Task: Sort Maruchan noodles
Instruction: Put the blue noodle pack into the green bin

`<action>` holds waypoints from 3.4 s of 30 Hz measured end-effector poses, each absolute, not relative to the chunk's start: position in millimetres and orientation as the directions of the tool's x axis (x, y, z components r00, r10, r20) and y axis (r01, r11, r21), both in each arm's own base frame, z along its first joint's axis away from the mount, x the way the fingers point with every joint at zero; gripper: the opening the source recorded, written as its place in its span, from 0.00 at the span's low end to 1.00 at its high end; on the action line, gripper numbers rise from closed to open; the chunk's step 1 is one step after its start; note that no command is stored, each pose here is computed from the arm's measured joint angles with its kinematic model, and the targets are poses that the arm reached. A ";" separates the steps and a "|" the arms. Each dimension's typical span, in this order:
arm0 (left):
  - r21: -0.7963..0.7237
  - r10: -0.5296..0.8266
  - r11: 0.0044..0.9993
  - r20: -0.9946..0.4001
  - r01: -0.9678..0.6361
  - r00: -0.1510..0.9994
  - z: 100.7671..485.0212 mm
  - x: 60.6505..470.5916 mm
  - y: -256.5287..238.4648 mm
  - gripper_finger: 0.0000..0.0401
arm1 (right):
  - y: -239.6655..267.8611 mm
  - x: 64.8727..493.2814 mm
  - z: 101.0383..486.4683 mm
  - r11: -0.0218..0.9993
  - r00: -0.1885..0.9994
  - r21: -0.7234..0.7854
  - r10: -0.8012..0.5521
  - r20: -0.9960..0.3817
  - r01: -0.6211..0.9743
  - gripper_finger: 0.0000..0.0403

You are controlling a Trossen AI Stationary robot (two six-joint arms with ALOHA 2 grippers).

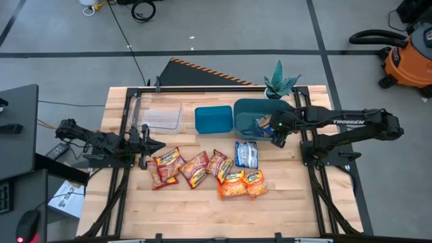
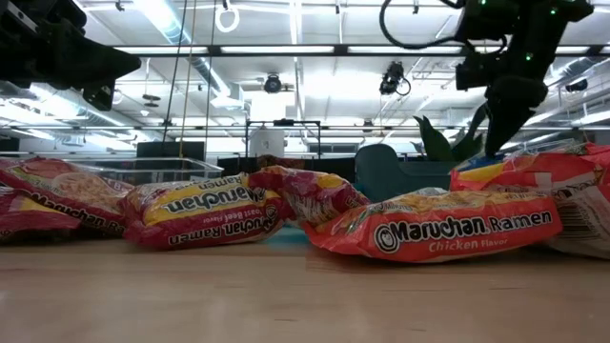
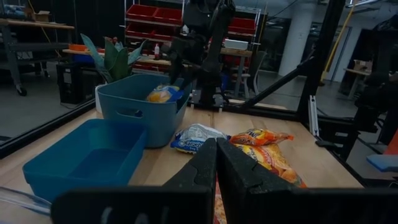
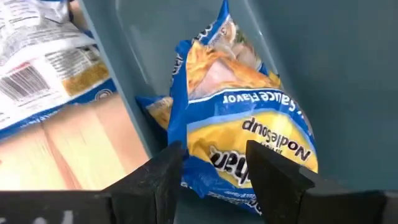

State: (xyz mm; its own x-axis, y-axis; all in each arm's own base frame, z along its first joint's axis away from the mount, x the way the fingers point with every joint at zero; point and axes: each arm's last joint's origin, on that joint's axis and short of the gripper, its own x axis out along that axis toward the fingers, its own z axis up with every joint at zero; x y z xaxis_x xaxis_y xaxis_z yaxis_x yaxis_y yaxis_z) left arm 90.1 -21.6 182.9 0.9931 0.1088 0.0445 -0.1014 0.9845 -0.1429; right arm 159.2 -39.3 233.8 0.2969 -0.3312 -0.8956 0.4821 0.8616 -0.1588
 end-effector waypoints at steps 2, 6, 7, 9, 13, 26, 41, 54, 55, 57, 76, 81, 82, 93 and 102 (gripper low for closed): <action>-0.142 0.109 0.985 0.043 -0.101 0.993 182.7 90.1 -21.6 0.04 | -39.9 160.5 236.7 0.856 0.313 -0.147 -0.334 -0.889 0.496 0.46; -0.142 0.109 0.985 0.043 -0.102 0.993 182.7 90.1 -21.6 0.04 | -40.9 163.9 249.8 0.834 0.347 -0.121 -0.351 -0.870 0.539 0.46; -0.143 0.109 0.985 0.044 -0.102 0.993 182.8 90.1 -21.6 0.04 | -41.2 164.3 252.1 0.828 0.350 -0.117 -0.354 -0.867 0.549 0.45; -0.142 0.109 0.985 0.044 -0.102 0.993 182.8 90.1 -21.6 0.04 | -41.8 167.1 252.2 0.821 0.335 -0.117 -0.352 -0.874 0.558 0.45; -0.142 0.109 0.985 0.044 -0.101 0.993 182.8 90.1 -21.7 0.04 | -43.4 174.5 235.2 0.818 0.191 -0.176 -0.327 -0.925 0.548 0.44; -0.143 0.109 0.985 0.044 -0.101 0.993 182.9 90.1 -21.6 0.04 | -43.4 200.1 244.8 0.860 0.154 -0.175 -0.279 -0.948 0.480 0.43; -0.143 0.109 0.985 0.044 -0.101 0.993 182.8 90.1 -21.6 0.04 | -49.3 203.7 196.0 0.884 -0.058 -0.259 -0.257 -0.965 0.390 0.43; -0.143 0.109 0.985 0.044 -0.101 0.993 182.8 90.1 -21.6 0.04 | -13.0 232.7 242.3 0.956 0.308 -0.114 -0.197 -0.931 0.269 0.43; -0.143 0.109 0.985 0.044 -0.101 0.993 182.8 90.1 -21.6 0.04 | -5.0 236.0 240.8 0.965 0.322 -0.113 -0.188 -0.928 0.238 0.43; -0.143 0.109 0.985 0.045 -0.102 0.993 182.9 90.1 -21.6 0.04 | 10.9 243.1 236.5 0.975 0.349 -0.114 -0.176 -0.920 0.190 0.43; -0.143 0.109 0.985 0.044 -0.101 0.993 182.8 90.1 -21.6 0.04 | 98.3 306.2 186.1 0.950 0.417 -0.249 -0.152 -0.896 -0.190 0.43; -0.143 0.109 0.985 0.044 -0.101 0.993 182.8 90.1 -21.7 0.04 | 101.0 328.6 175.4 0.930 0.397 -0.283 -0.174 -0.901 -0.235 0.43; -0.143 0.109 0.985 0.044 -0.101 0.993 182.9 90.1 -21.6 0.04 | 99.8 331.1 171.2 0.930 0.380 -0.280 -0.176 -0.908 -0.239 0.43; -0.143 0.109 0.985 0.045 -0.101 0.993 182.9 90.1 -21.6 0.04 | 89.5 337.3 149.7 0.937 0.289 -0.249 -0.175 -0.941 -0.246 0.23; -0.143 0.109 0.985 0.044 -0.102 0.993 182.8 90.1 -21.6 0.04 | 86.8 326.0 177.2 0.946 0.307 -0.227 -0.150 -0.940 -0.232 0.03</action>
State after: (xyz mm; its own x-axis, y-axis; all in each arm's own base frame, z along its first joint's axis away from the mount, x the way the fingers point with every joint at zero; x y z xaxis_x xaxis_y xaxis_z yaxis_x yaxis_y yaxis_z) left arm 90.1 -21.6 182.8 0.9931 0.1087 0.0439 -0.1015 0.9846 -0.1426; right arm 326.0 86.8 177.2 0.3068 -0.1499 -0.9399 -0.2321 0.9459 -0.2266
